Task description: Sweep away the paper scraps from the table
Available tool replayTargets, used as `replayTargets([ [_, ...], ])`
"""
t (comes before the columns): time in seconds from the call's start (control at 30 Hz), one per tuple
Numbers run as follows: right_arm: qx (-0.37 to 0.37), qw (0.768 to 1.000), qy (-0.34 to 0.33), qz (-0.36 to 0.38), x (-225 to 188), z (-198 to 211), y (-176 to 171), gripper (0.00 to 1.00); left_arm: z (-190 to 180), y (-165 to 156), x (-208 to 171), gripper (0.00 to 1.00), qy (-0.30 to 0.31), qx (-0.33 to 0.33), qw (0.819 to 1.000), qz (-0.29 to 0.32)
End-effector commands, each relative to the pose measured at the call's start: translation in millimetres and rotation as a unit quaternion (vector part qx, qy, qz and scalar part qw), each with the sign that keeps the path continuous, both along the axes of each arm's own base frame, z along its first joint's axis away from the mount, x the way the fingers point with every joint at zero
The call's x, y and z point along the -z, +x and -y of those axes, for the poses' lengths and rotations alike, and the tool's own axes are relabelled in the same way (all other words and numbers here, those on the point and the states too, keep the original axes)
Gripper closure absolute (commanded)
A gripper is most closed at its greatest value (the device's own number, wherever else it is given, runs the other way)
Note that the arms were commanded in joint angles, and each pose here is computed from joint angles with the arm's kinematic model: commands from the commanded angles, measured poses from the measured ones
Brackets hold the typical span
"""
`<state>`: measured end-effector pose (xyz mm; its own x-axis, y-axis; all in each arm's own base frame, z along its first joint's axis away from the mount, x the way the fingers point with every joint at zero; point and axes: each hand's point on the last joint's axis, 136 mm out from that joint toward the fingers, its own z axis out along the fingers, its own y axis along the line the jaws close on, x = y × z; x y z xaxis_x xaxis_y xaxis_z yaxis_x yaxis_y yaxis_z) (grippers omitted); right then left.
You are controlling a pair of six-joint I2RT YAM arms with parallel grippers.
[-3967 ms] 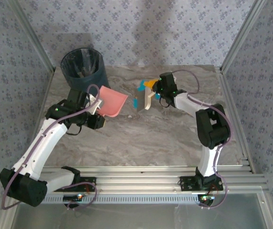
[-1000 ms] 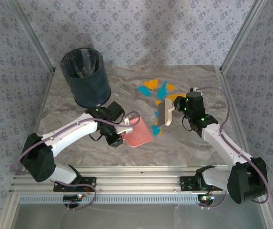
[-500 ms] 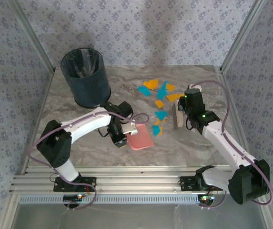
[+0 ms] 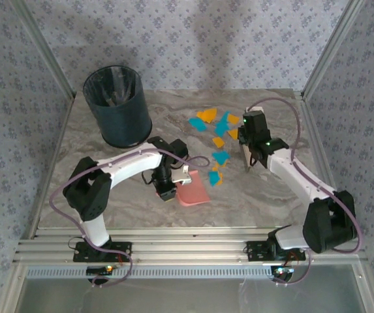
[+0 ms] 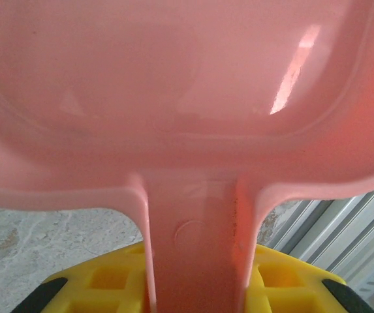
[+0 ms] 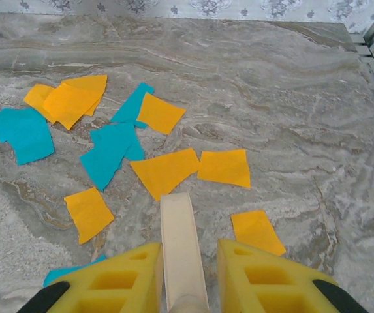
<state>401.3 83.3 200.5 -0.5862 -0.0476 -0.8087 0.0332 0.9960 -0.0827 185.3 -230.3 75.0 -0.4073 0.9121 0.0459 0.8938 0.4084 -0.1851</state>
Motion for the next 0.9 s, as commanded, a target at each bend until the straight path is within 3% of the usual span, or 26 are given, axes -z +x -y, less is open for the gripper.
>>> replayTargets([
  [0.0, -0.026, 0.999, -0.011, 0.038, -22.2, -13.8, 18.5, 1.00, -1.5, -1.1, -4.5, 1.00, 0.018, -0.002, 1.000, -0.007],
  [0.33, -0.106, 0.994, -0.024, 0.021, 0.3, -54.7, 22.8, 1.00, 2.8, 2.3, 2.1, 1.00, 0.036, -0.017, 0.999, -0.017],
  [0.63, -0.183, 0.983, -0.019, -0.005, 21.7, -87.8, -3.9, 1.00, 11.4, 8.5, 8.6, 1.00, 0.035, -0.037, 0.999, -0.020],
  [0.87, -0.196, 0.980, -0.032, -0.024, 29.5, -90.4, -24.5, 1.00, 11.1, 14.3, 14.7, 1.00, 0.053, -0.053, 0.997, -0.018],
])
